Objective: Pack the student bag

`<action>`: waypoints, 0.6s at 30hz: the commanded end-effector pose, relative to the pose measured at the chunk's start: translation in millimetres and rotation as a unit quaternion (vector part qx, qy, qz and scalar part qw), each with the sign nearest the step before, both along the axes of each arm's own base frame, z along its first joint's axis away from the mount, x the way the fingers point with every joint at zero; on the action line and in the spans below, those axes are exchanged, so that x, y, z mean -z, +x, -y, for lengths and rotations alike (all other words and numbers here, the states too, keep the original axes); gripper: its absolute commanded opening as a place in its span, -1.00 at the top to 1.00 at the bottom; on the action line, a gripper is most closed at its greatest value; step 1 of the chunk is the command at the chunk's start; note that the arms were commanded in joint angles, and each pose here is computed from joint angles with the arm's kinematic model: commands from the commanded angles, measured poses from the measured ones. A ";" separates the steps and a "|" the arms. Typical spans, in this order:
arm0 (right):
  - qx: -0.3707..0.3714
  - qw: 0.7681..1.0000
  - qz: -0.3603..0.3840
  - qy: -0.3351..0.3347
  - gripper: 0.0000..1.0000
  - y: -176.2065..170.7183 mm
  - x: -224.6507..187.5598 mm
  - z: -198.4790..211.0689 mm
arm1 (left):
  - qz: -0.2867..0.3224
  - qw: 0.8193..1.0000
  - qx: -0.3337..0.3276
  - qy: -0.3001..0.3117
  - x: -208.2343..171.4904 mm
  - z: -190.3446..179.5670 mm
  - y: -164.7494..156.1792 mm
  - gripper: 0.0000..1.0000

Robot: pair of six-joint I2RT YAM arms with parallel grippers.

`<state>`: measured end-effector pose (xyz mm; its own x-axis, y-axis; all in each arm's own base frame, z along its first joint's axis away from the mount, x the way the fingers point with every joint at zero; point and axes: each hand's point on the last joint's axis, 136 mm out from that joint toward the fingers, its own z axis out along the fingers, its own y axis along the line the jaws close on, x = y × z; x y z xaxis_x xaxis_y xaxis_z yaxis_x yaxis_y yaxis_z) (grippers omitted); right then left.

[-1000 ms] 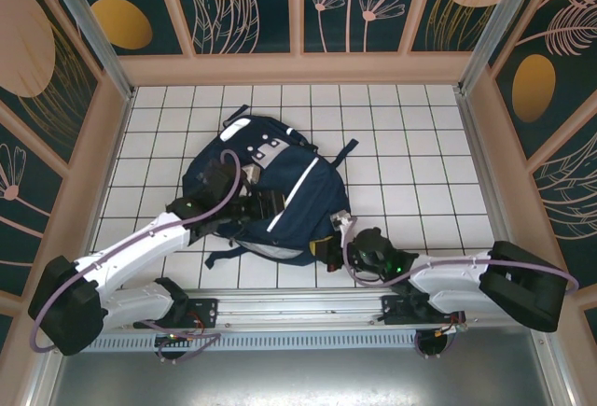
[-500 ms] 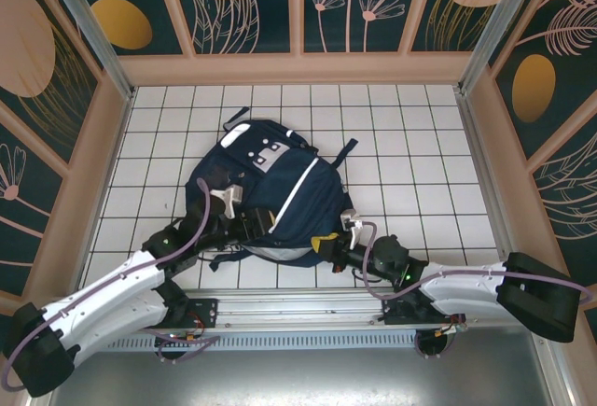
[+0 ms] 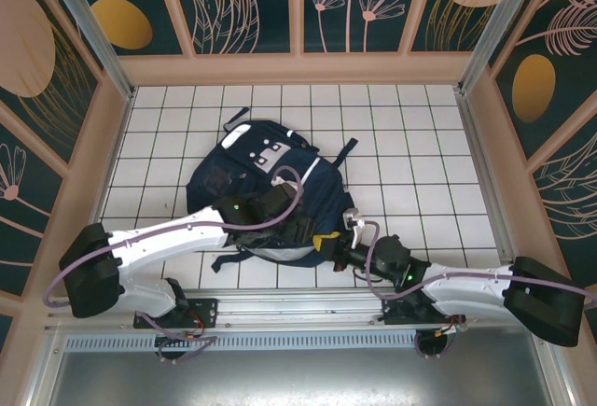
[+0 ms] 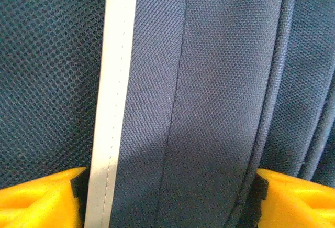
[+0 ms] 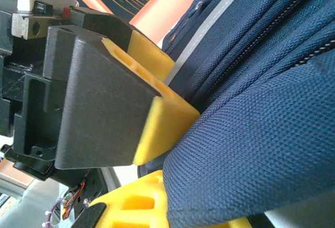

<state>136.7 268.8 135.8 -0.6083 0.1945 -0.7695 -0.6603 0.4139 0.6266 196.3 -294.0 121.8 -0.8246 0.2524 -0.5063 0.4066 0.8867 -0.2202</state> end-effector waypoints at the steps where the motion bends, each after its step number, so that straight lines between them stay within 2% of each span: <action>1: 0.019 0.999 0.020 0.040 1.00 0.7 -12.5 13.5 | 0.044 0.995 -0.007 0.093 3.7 -26.3 13.7 -0.53; 3: 0.024 0.999 0.020 0.044 1.00 0.8 -13.1 17.1 | 0.045 0.995 -0.002 0.094 5.6 -23.6 15.0 -0.46; 5: 0.031 0.998 0.021 0.048 1.00 1.8 -14.3 20.7 | 0.039 0.994 0.004 0.103 13.9 -20.9 15.3 -0.27; 9: 0.040 0.997 0.024 0.055 1.00 2.7 -17.2 26.6 | 0.052 0.989 0.005 0.137 22.4 -24.7 22.4 0.32; 14: 0.054 0.998 0.014 0.033 1.00 5.9 -4.2 30.9 | 0.086 0.991 0.021 0.101 -13.0 -7.9 31.5 0.96; 18: 0.043 0.999 0.002 0.005 1.00 4.2 8.2 26.3 | 0.137 0.988 0.002 0.074 -58.7 -5.6 46.7 1.00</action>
